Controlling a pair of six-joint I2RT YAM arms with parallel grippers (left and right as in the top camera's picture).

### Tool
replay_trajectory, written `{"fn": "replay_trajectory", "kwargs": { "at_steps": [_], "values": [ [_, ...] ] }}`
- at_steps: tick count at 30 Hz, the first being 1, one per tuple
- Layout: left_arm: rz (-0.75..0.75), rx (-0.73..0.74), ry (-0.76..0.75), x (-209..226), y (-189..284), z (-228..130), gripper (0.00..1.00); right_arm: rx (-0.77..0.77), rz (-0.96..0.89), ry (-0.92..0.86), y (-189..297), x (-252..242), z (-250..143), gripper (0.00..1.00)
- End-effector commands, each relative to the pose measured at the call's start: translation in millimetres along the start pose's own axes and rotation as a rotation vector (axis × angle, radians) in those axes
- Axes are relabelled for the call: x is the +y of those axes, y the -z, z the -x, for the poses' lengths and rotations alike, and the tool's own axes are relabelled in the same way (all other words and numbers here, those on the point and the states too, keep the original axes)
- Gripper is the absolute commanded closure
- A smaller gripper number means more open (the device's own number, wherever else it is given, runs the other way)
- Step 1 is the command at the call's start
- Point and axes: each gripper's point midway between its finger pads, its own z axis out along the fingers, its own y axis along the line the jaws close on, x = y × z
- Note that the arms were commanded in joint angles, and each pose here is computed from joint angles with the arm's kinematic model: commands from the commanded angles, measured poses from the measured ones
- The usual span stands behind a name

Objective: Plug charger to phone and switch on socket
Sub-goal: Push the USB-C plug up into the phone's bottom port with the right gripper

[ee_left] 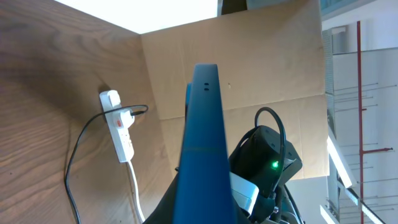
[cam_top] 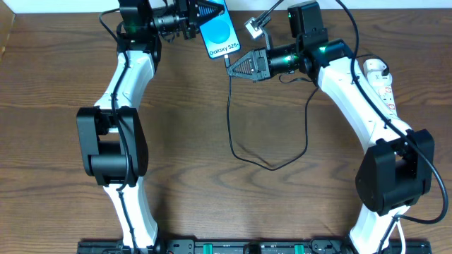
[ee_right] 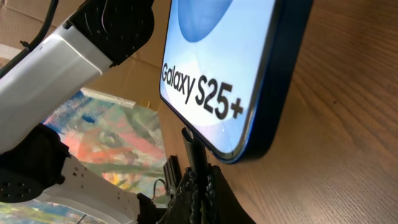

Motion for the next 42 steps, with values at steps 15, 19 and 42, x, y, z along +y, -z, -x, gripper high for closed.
{"fn": "replay_trajectory", "kwargs": {
  "at_steps": [15, 19, 42],
  "values": [
    [-0.033, 0.126, -0.102, -13.2, -3.6, -22.1, 0.93, -0.048, 0.041, 0.000, 8.1, 10.7, 19.5, 0.99],
    [-0.033, 0.126, -0.105, -13.2, -3.6, -22.1, 0.93, -0.051, 0.042, -0.019, 8.8, 10.6, 20.5, 0.99],
    [-0.036, 0.156, -0.046, -14.0, -13.4, -29.8, 0.93, -0.115, -0.063, -0.043, 8.9, -5.9, 33.9, 0.99]
  ]
}}
